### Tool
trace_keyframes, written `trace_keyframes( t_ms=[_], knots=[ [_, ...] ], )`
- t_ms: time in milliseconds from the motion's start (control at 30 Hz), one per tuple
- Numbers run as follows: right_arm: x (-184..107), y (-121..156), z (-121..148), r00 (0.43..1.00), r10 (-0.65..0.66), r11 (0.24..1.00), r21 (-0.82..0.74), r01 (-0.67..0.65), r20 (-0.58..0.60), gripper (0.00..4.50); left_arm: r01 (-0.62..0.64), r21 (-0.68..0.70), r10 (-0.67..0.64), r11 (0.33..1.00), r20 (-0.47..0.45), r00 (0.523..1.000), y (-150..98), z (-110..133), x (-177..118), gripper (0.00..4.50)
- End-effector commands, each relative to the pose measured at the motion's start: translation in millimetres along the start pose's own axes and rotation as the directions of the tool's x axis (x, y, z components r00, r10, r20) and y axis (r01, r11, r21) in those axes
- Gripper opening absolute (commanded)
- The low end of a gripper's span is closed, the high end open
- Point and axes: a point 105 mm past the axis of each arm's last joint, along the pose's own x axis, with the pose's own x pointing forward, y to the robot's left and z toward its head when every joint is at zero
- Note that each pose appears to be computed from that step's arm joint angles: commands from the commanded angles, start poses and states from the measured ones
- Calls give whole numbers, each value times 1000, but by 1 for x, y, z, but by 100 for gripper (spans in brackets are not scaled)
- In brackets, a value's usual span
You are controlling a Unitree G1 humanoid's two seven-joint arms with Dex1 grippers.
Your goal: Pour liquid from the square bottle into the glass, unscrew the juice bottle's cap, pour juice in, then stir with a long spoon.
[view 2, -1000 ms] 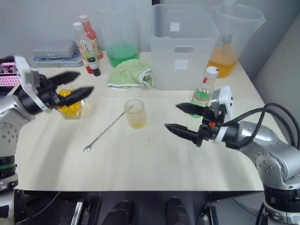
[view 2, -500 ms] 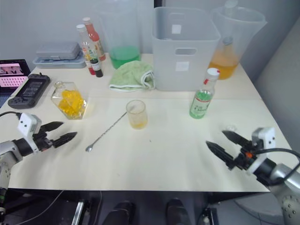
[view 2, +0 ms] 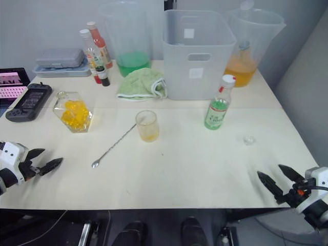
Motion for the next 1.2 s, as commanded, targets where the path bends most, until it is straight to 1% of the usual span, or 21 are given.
trace_keyframes(
  t_ms=[33, 200, 300, 433, 533, 567, 633, 800, 900, 1000, 1033, 1100, 1133, 1200],
  knots=[
    [1, -3, 13, 999, -3, 999, -49, 4, 33, 450, 34, 66, -37, 997, 57, 998, -3, 23, 4, 445],
    [6, 2, 20, 998, 19, 999, -46, -16, 58, 450, 134, 90, -143, 987, 94, 985, -20, 45, 14, 445],
    [10, 8, 37, 993, 40, 999, -36, -36, 112, 450, 218, 104, -232, 970, 145, 962, -35, 74, 23, 445],
    [12, 19, 49, 988, 82, 996, -36, -78, 134, 450, 313, 137, -334, 940, 182, 925, -58, 99, 30, 445],
    [12, 27, 57, 984, 105, 994, -32, -101, 146, 450, 338, 176, -370, 925, 208, 905, -68, 119, 38, 445],
    [11, 32, 60, 982, 117, 993, -33, -114, 149, 450, 359, 198, -399, 912, 227, 888, -74, 131, 42, 445],
    [11, 39, 63, 980, 130, 991, -36, -126, 148, 450, 389, 217, -436, 895, 252, 864, -82, 145, 45, 445],
    [17, 45, 73, 975, 141, 990, -40, -136, 173, 450, 426, 230, -479, 875, 279, 833, -94, 161, 46, 445],
    [30, 50, 87, 967, 160, 986, -82, -147, 196, 450, 431, 230, -485, 873, 310, 818, -102, 170, 45, 445],
    [44, 54, 103, 956, 190, 980, -99, -172, 222, 450, 428, 272, -499, 862, 303, 812, -110, 172, 43, 445],
    [51, 57, 110, 950, 211, 975, -111, -190, 228, 450, 424, 275, -498, 863, 316, 808, -113, 176, 42, 445],
    [66, 55, 121, 949, 220, 970, -150, -189, 227, 450, 427, 278, -503, 861, 335, 796, -120, 182, 39, 445],
    [79, 49, 130, 949, 210, 969, -181, -170, 234, 450, 432, 280, -510, 857, 345, 788, -126, 185, 36, 445],
    [96, 43, 144, 944, 205, 967, -204, -154, 257, 450, 439, 278, -516, 854, 350, 782, -134, 186, 32, 445]
  ],
)
